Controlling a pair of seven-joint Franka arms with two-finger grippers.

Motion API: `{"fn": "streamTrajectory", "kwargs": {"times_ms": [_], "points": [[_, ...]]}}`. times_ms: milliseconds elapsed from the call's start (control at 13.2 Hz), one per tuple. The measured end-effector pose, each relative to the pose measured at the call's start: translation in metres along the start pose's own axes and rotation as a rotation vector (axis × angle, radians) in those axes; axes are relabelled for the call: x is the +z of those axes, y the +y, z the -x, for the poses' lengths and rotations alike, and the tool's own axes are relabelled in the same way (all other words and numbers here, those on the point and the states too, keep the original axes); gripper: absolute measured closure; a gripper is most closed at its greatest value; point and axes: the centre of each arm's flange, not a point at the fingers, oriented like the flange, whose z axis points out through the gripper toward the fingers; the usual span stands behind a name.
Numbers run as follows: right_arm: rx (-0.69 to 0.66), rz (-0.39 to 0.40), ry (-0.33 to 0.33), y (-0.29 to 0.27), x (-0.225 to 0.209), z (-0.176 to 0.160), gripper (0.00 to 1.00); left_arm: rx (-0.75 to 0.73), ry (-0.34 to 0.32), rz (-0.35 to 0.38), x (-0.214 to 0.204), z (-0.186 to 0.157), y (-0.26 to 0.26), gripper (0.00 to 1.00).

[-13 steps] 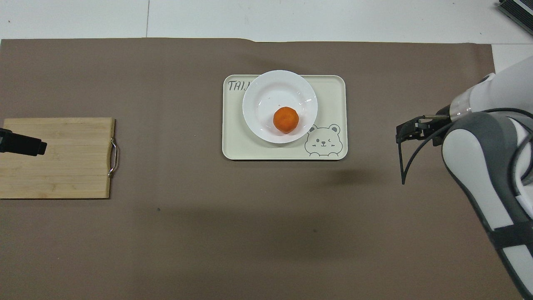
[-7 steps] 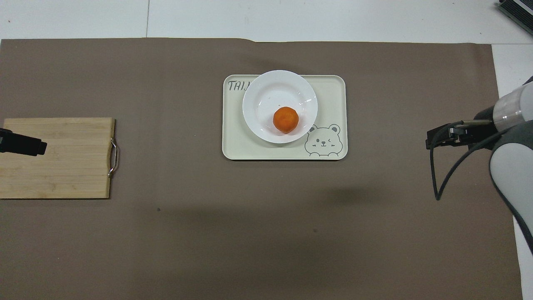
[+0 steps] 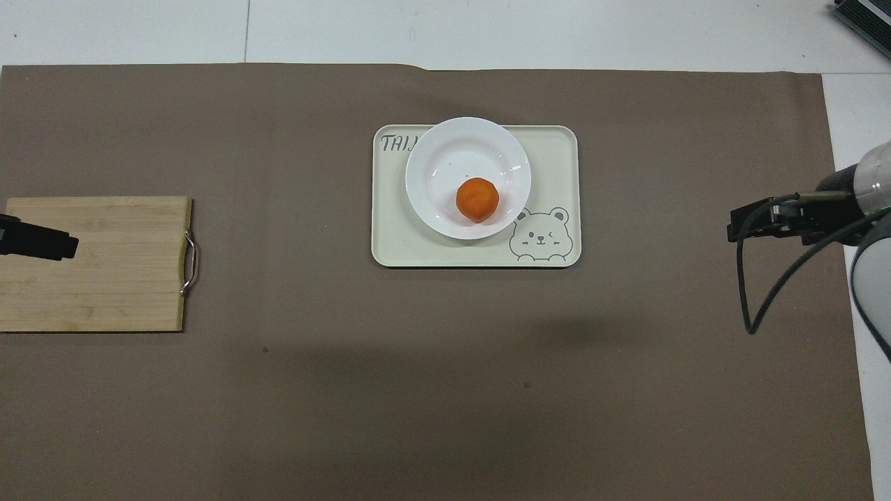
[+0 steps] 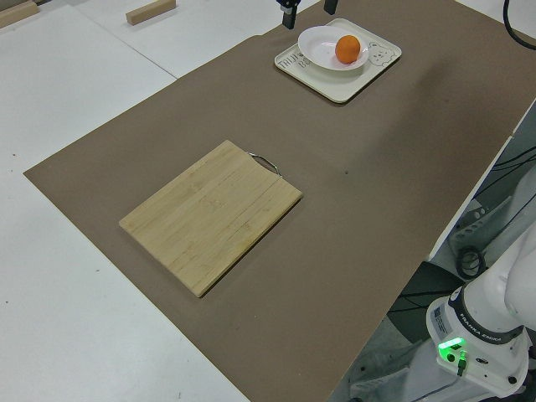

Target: Place orange and plate with both arms

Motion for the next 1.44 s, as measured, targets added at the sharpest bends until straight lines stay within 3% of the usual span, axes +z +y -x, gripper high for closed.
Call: {"fn": "streamTrajectory", "kwargs": {"times_ms": [379,682,909,1439], "points": [[0.010,0.013,-0.016,0.008,-0.014,0.006,0.00,0.000,0.000,0.000,0.000,0.000,0.000,0.00],[0.023,0.016,-0.009,0.018,-0.053,0.039,0.00,0.000,0.000,0.000,0.000,0.000,0.000,0.00],[0.022,0.013,-0.023,0.020,-0.046,0.058,0.00,-0.001,-0.004,0.003,0.000,0.000,0.000,0.00],[0.019,0.014,-0.024,0.018,-0.043,0.058,0.00,-0.002,-0.040,0.028,0.002,0.005,0.002,0.00]]}}
